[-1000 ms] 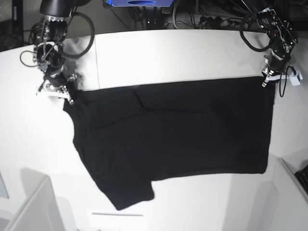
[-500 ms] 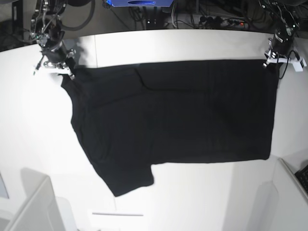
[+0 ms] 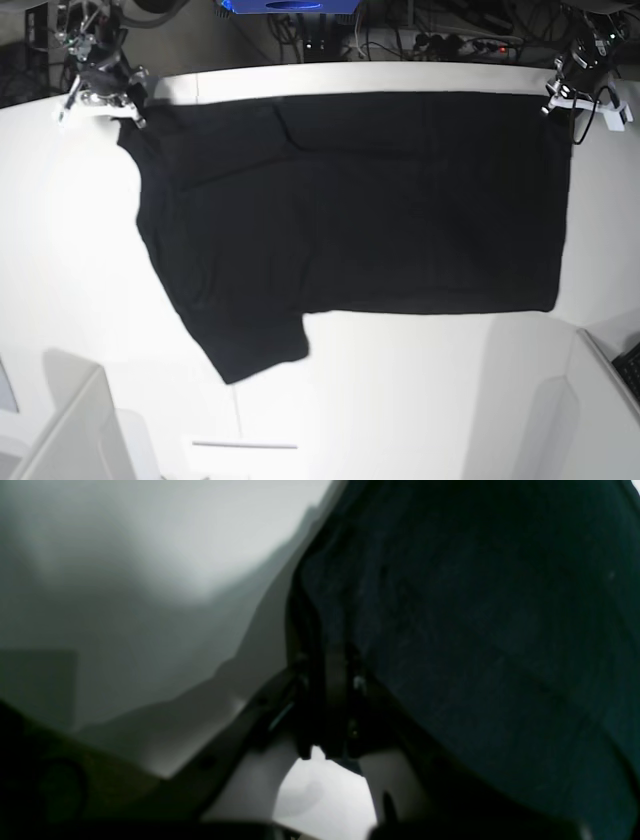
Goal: Fold the T-shirt properly
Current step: 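Drag the held shoulders back toward the robot, flattening the shirt, then release the shoulders and raise both grippers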
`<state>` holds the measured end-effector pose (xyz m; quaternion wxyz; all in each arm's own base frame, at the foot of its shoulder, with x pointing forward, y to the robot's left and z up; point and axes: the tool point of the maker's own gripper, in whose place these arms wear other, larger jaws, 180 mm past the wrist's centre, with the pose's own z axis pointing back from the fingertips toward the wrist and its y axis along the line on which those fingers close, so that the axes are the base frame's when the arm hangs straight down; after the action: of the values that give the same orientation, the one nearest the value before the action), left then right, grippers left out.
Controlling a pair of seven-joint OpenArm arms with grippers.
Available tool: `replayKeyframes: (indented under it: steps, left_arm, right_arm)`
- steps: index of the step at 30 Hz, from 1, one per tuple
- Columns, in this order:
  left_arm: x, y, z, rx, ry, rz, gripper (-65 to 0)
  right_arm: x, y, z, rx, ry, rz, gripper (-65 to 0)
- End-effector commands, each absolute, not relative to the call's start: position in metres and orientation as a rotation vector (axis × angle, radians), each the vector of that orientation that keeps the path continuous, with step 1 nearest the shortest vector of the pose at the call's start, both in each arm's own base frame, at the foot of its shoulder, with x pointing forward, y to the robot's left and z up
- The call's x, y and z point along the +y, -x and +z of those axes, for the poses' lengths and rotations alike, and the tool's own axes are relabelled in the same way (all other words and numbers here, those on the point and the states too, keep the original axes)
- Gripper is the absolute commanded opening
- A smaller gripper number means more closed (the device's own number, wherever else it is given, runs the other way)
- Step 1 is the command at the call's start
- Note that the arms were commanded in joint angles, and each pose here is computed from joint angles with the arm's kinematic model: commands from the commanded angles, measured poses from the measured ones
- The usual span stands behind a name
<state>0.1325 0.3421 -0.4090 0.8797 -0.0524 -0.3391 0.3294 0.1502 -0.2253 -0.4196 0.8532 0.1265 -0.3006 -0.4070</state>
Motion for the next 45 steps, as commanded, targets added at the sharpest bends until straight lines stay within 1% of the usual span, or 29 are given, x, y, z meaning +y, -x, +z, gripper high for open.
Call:
replayKeyframes:
  steps: [1,8,21,35,36,37,38,40,41,42,44,45]
  left_arm:
    - [0.346,-0.136,-0.4,-0.735,0.103,0.67,-65.0]
    - [0.347,-0.13,-0.402,-0.72,0.095,0.668,-65.0]
    - [0.346,-0.102,-0.411,-0.654,0.073,0.675,-65.0]
    - [0.347,-0.103,-0.409,-0.663,0.073,0.673,-65.0]
    - [0.347,-0.103,-0.409,-0.663,0.074,0.675,-65.0]
    - [0.347,-0.103,-0.409,-0.665,0.073,0.674,-61.5]
    - [0.347,-0.103,-0.409,-0.665,0.073,0.674,-53.2]
    - [0.347,-0.103,-0.409,-0.665,0.073,0.674,-38.0]
    - [0.349,-0.103,-0.408,-0.667,0.069,0.677,-31.1]
    - [0.353,-0.102,-0.405,-0.675,0.059,0.686,-25.7]
    - [0.365,-0.101,-0.395,-0.707,0.03,0.705,-16.6]
    - [0.372,-0.101,-0.387,-0.729,0.011,0.708,-13.5]
  right_arm:
    - [-0.229,-0.153,-0.412,-0.662,-0.262,-0.844,-65.0]
    - [-0.226,-0.134,-0.419,-0.615,-0.247,-0.844,-65.0]
    - [-0.228,-0.132,-0.419,-0.614,-0.239,-0.846,-65.0]
    - [-0.229,-0.13,-0.42,-0.609,-0.237,-0.845,-65.0]
    - [-0.229,-0.13,-0.42,-0.609,-0.237,-0.845,-63.2]
    - [-0.229,-0.13,-0.42,-0.609,-0.237,-0.845,-56.4]
    - [-0.229,-0.13,-0.42,-0.609,-0.237,-0.845,-49.8]
    - [-0.229,-0.13,-0.42,-0.609,-0.236,-0.846,-41.7]
    - [-0.229,-0.13,-0.42,-0.609,-0.236,-0.846,-40.7]
    - [-0.23,-0.13,-0.419,-0.61,-0.235,-0.847,-40.8]
    - [-0.235,-0.129,-0.418,-0.618,-0.223,-0.854,-40.8]
    - [-0.238,-0.129,-0.417,-0.622,-0.217,-0.86,-40.8]
